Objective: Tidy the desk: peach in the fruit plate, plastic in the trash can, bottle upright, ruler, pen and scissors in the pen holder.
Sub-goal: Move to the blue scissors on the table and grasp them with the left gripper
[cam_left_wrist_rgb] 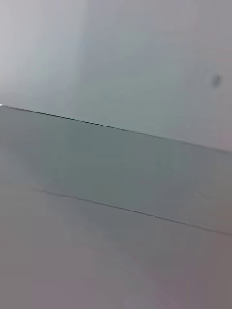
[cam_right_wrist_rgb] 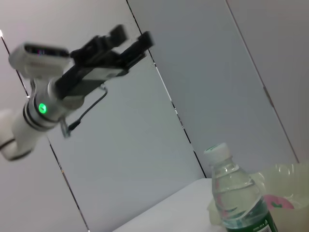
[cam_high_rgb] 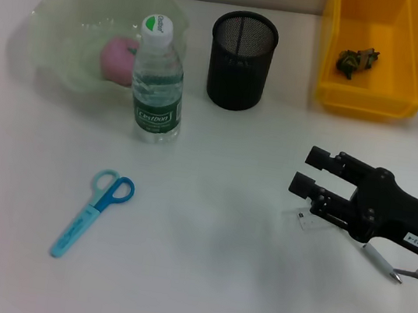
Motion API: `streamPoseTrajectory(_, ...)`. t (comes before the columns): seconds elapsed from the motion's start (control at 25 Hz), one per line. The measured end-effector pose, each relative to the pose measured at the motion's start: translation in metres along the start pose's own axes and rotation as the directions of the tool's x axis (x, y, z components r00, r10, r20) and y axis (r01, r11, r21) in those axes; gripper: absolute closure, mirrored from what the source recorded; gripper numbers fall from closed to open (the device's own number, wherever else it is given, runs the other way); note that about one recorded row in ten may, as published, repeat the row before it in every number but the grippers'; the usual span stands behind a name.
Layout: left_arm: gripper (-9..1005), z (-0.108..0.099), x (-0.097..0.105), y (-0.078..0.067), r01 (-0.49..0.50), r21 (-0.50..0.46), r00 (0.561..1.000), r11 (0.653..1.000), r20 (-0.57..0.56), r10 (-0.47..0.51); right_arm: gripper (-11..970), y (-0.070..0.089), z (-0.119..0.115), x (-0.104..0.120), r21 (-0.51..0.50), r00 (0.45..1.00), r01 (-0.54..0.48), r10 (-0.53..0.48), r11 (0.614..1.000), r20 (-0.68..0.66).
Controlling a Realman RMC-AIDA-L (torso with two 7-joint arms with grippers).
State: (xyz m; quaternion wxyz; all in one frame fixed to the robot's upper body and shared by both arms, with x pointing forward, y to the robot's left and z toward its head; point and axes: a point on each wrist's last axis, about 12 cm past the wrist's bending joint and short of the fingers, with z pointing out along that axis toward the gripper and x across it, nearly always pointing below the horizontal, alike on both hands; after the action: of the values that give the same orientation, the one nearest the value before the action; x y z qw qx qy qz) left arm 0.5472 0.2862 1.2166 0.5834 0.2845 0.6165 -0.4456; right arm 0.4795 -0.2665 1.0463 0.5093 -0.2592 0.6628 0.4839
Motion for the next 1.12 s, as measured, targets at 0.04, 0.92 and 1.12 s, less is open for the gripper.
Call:
streamPoseTrajectory(0.04,404,-0.010,0.008,0.004,0.049,0.021,0.999,0.999,-0.006,-0.049,297,0.000,0.000,0.000,0.001,1.000,0.001,-0.001,1.000,0.000)
streamPoseTrajectory(0.92,404,-0.031,0.074,0.000,0.212,-0.010,0.790,0.977,-0.586,-0.178,296,0.014,0.000,0.009,-0.079,0.995,0.103,-0.104,0.992,-0.004)
streamPoseTrajectory(1.12,404,-0.026,0.069,0.004,0.251,-0.077,0.705,0.965,-0.668,-0.237,297,0.014,0.000,0.012,-0.084,0.994,0.103,-0.105,0.991,-0.023)
